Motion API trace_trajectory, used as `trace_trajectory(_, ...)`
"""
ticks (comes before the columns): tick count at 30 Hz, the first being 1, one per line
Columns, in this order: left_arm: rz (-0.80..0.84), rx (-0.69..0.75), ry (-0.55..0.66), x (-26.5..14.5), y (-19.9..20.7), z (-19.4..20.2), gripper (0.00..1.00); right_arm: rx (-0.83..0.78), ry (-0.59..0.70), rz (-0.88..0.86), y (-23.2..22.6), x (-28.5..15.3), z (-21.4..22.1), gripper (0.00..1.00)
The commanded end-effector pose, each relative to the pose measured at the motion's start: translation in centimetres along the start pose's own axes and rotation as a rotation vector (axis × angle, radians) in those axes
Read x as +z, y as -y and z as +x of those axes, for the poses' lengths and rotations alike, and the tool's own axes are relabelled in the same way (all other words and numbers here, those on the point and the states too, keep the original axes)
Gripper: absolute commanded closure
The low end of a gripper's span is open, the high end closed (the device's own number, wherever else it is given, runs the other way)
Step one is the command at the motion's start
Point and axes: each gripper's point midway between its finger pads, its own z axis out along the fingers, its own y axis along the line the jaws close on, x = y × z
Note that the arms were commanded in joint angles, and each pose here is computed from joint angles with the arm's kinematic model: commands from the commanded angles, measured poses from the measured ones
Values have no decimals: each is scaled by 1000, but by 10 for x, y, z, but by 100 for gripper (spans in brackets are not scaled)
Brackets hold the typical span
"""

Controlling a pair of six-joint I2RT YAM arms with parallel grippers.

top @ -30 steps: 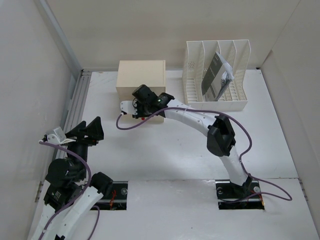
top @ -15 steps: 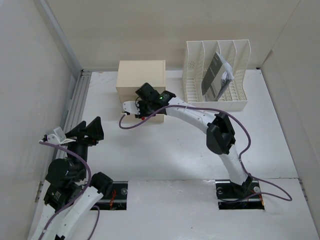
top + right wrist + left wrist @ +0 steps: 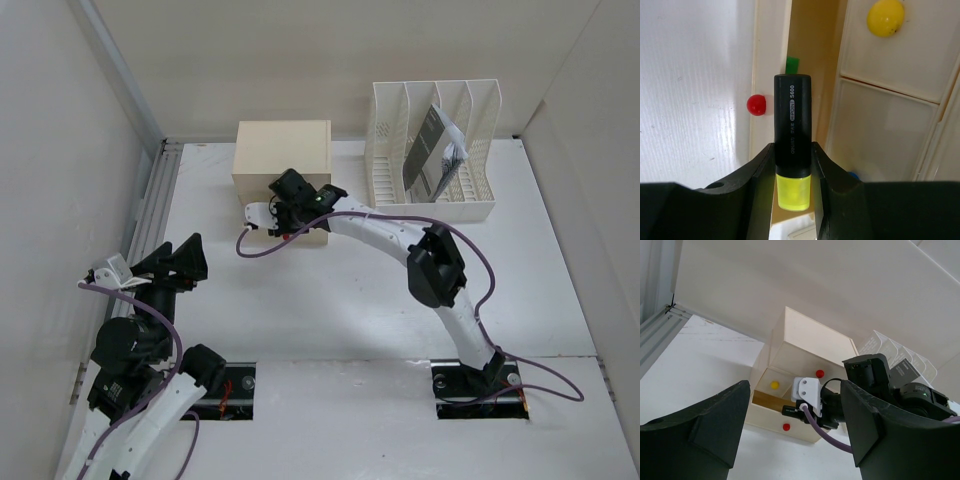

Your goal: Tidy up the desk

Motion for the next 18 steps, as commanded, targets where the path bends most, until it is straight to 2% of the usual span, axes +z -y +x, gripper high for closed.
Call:
trace_trajectory(1,16,-19,36,-1,4,-10,30,24,7,62,16,3,1,98)
trace_trajectory(9,16,-19,36,-1,4,-10,30,69,-18,82,22,6,13,91)
trace_trajectory(18,16,-19,36,-1,4,-10,30,68,19,82,25,-6,4,90)
